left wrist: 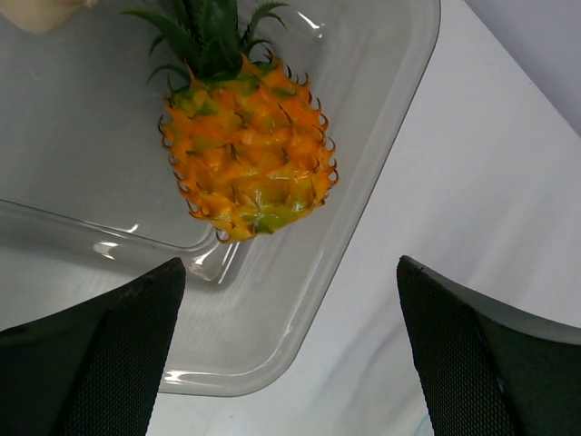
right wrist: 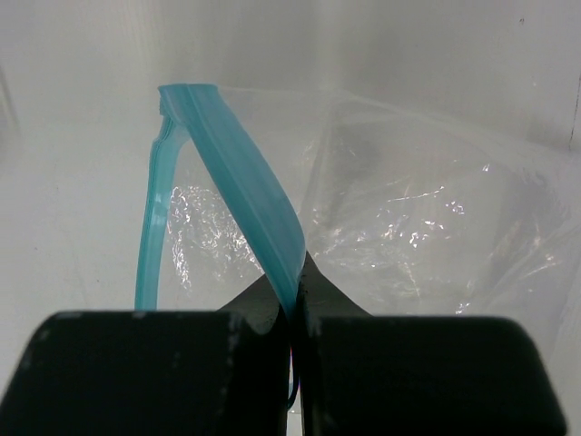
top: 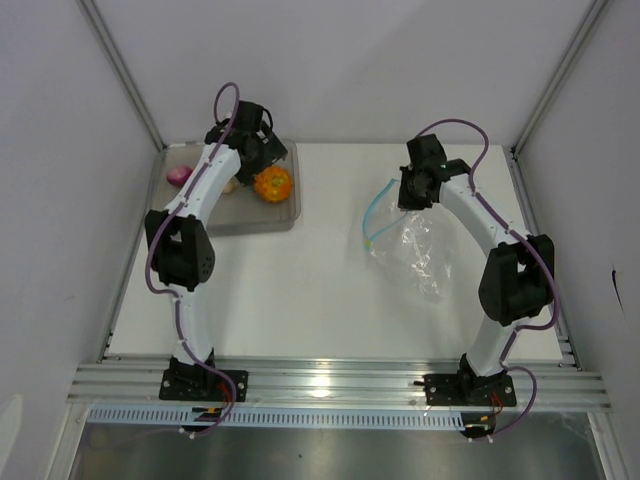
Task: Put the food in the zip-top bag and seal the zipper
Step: Pick up the fake fruit from the bin.
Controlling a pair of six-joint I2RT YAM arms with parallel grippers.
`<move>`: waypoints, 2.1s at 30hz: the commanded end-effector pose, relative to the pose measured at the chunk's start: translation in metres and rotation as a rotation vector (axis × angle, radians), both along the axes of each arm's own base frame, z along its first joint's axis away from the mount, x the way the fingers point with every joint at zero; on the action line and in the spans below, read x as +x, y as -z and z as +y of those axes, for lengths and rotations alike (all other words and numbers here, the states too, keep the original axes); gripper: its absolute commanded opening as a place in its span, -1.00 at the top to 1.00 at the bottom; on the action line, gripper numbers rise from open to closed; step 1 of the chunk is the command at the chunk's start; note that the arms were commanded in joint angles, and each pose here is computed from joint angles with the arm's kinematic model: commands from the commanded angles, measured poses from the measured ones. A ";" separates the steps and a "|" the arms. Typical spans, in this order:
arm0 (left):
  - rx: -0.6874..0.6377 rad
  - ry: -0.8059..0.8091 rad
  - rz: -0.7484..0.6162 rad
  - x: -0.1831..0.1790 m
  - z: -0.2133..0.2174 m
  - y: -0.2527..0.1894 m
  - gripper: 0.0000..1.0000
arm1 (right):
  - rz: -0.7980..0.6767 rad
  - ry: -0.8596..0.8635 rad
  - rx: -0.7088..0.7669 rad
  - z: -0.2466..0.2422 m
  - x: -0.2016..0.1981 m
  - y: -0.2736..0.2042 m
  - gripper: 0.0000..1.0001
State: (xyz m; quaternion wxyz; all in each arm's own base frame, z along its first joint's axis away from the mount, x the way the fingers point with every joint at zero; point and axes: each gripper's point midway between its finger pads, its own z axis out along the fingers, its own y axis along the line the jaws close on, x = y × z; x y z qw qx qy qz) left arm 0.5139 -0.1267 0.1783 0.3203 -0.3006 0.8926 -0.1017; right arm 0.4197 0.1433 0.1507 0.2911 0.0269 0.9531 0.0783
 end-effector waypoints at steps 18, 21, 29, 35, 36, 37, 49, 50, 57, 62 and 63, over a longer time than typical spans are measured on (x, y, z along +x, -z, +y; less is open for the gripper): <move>-0.232 -0.192 0.137 0.039 0.009 0.072 -0.99 | -0.055 -0.055 0.019 0.008 0.011 -0.012 1.00; -0.236 -0.205 0.170 0.038 0.008 0.084 -0.99 | -0.060 -0.052 0.023 0.008 0.011 -0.011 1.00; -0.294 -0.172 0.152 0.050 0.000 0.094 -0.99 | -0.056 -0.051 0.023 0.008 0.008 -0.008 1.00; -0.320 -0.143 0.140 0.049 -0.004 0.101 -0.67 | -0.054 -0.051 0.022 0.007 0.007 -0.008 1.00; -0.327 -0.133 0.111 0.051 -0.005 0.090 -0.42 | -0.049 -0.047 0.023 0.007 0.007 -0.007 1.00; -0.324 -0.128 0.106 0.048 -0.004 0.090 -0.30 | -0.045 -0.047 0.023 0.008 0.006 -0.005 1.00; -0.295 -0.023 0.007 0.006 0.001 0.043 0.99 | -0.011 -0.024 0.054 0.012 -0.008 -0.002 1.00; -0.300 -0.018 -0.007 0.003 0.001 0.038 0.99 | -0.002 -0.023 0.054 0.013 -0.011 0.000 1.00; -0.346 0.076 -0.133 -0.034 -0.011 -0.014 0.99 | 0.000 0.008 -0.005 0.004 -0.025 0.004 1.00; -0.359 0.271 -0.272 -0.071 -0.051 -0.065 0.99 | -0.016 -0.014 -0.004 0.008 -0.028 -0.005 1.00; -0.353 0.292 -0.317 -0.080 -0.054 -0.083 0.99 | -0.015 -0.020 0.017 0.011 -0.030 -0.007 1.00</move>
